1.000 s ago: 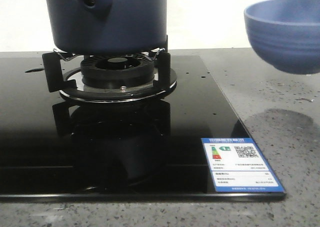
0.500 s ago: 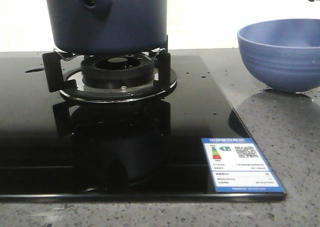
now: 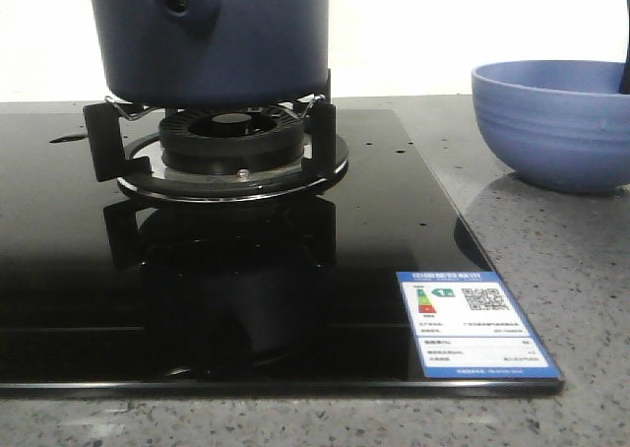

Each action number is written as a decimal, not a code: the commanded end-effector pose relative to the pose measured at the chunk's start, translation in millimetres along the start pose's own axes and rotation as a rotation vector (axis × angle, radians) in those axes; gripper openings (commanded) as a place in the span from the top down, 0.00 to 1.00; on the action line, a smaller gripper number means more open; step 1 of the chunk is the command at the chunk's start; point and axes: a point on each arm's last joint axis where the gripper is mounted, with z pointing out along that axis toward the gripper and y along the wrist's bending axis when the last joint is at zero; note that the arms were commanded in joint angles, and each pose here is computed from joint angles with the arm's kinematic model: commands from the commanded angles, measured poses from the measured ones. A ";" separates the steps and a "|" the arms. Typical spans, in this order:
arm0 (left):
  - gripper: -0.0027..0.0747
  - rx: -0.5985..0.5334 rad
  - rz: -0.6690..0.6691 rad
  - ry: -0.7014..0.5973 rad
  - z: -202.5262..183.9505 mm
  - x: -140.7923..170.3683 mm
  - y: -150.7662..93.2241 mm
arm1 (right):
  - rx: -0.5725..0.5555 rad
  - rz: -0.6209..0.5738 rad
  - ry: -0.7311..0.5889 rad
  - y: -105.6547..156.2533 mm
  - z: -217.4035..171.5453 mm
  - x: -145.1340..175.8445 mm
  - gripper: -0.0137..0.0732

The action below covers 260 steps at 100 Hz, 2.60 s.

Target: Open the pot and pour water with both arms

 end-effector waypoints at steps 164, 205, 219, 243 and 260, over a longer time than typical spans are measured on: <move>0.41 -0.019 0.029 0.016 63.7 36.1 -11.0 | 0.052 -0.064 -0.422 24.4 -142.9 25.3 0.46; 0.23 -0.023 -0.003 -0.125 24.5 -4.9 -8.8 | 0.052 -0.064 -0.422 24.4 -142.9 25.3 0.46; 0.23 -0.024 -0.004 -0.238 -10.7 -33.5 -6.8 | 0.016 -0.057 -0.431 27.5 -143.2 24.6 0.46; 0.58 -0.069 0.023 -0.312 -50.2 -55.5 6.7 | -0.205 -0.076 -0.605 47.1 -148.1 15.5 0.63; 0.99 -0.143 0.048 -0.199 -70.3 -48.6 27.0 | -0.281 -0.094 -0.831 54.7 -147.1 26.2 0.91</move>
